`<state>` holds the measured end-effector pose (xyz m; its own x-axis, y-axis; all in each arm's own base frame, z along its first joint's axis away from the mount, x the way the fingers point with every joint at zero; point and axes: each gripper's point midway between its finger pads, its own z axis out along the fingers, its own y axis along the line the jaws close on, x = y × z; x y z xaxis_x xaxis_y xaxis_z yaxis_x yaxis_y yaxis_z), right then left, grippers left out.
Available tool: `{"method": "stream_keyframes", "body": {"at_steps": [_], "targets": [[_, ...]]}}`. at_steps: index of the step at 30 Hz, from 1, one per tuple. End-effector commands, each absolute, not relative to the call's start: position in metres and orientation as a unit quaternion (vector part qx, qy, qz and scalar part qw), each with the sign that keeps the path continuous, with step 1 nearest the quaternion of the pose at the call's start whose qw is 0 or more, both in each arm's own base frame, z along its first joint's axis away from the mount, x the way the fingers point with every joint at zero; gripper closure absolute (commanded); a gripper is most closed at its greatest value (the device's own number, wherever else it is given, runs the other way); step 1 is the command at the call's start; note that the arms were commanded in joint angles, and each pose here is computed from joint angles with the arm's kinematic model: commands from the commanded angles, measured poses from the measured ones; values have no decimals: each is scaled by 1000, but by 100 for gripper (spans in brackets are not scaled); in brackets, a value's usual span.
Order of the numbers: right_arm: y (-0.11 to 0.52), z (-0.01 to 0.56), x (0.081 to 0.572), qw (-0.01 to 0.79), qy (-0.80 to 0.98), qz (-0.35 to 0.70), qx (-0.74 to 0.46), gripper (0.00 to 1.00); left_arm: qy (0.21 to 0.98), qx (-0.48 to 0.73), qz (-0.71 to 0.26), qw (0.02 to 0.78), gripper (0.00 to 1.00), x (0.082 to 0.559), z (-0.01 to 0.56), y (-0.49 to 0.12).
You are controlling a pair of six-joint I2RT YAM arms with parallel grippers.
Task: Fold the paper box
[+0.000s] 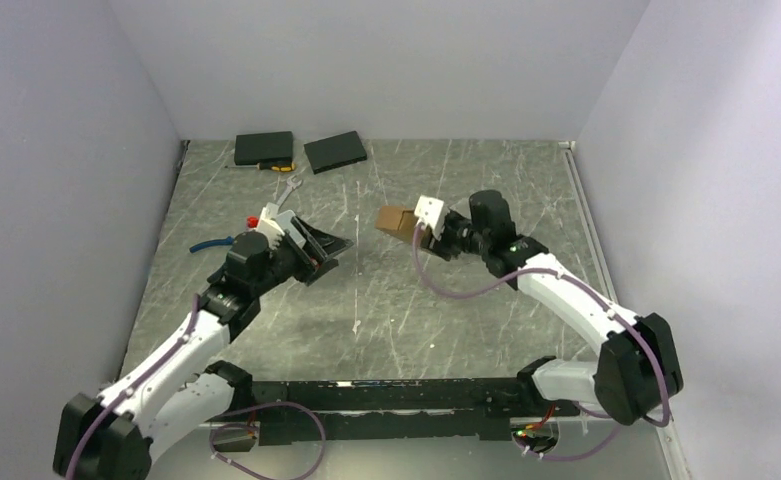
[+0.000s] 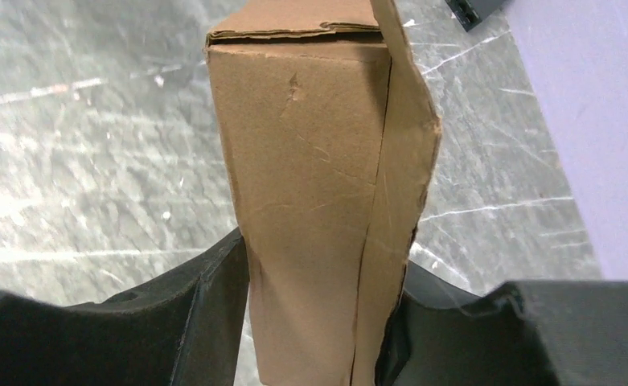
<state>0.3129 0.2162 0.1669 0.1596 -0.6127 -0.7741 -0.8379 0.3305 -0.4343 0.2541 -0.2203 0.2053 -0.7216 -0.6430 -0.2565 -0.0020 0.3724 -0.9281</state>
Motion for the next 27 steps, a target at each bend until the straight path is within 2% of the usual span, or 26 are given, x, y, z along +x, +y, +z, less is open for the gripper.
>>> {"method": "stream_keyframes", "body": {"at_steps": [1, 7, 14, 27], "targets": [[226, 195, 320, 492, 683, 230, -489, 50, 792, -188, -454, 362, 8, 247, 188, -195], [232, 196, 326, 417, 734, 366, -393, 51, 791, -181, -461, 358, 8, 241, 177, -196], [231, 169, 337, 295, 769, 512, -243, 51, 793, -173, -473, 343, 8, 241, 165, -203], [226, 104, 360, 164, 779, 598, -95, 50, 805, -160, -486, 301, 8, 250, 142, -221]]}}
